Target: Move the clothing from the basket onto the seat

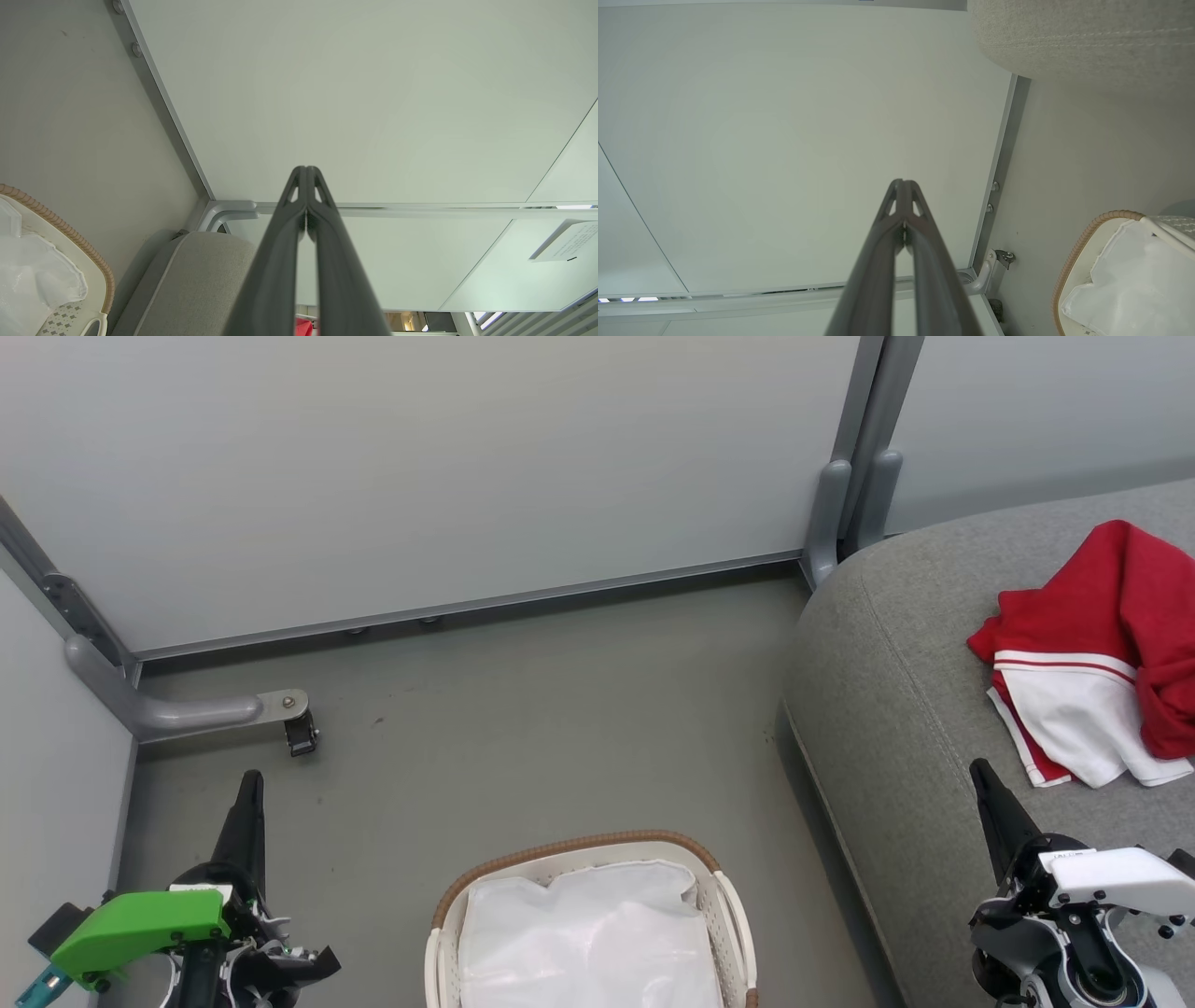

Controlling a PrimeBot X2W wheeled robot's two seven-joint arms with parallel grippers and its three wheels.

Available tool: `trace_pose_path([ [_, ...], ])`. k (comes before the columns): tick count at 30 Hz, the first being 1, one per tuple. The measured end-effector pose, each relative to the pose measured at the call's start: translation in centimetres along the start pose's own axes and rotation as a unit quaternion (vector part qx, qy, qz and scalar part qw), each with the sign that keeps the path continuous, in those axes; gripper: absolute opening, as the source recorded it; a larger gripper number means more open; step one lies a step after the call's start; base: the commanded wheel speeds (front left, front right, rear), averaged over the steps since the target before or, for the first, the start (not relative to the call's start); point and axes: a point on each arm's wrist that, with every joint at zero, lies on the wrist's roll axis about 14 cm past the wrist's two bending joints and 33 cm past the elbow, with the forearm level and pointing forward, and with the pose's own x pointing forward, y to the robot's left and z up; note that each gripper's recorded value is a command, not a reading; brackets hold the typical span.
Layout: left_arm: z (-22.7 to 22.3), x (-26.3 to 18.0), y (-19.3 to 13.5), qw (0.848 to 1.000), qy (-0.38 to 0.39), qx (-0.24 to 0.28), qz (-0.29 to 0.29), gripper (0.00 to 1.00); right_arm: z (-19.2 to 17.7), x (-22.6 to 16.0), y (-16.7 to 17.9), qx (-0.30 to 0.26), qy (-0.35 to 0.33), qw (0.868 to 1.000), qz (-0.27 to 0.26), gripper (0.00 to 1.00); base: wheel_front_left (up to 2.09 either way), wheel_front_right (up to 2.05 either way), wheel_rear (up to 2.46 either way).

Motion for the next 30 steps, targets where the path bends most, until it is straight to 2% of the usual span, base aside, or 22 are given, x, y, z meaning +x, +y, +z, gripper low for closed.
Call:
trace_pose_path([
  [30, 0.0, 0.0, 0.0, 1.0, 0.0, 0.0, 0.0, 0.0, 0.0, 0.0, 0.0, 0.0, 0.0, 1.0, 0.0, 0.0, 0.0, 0.0, 0.0],
])
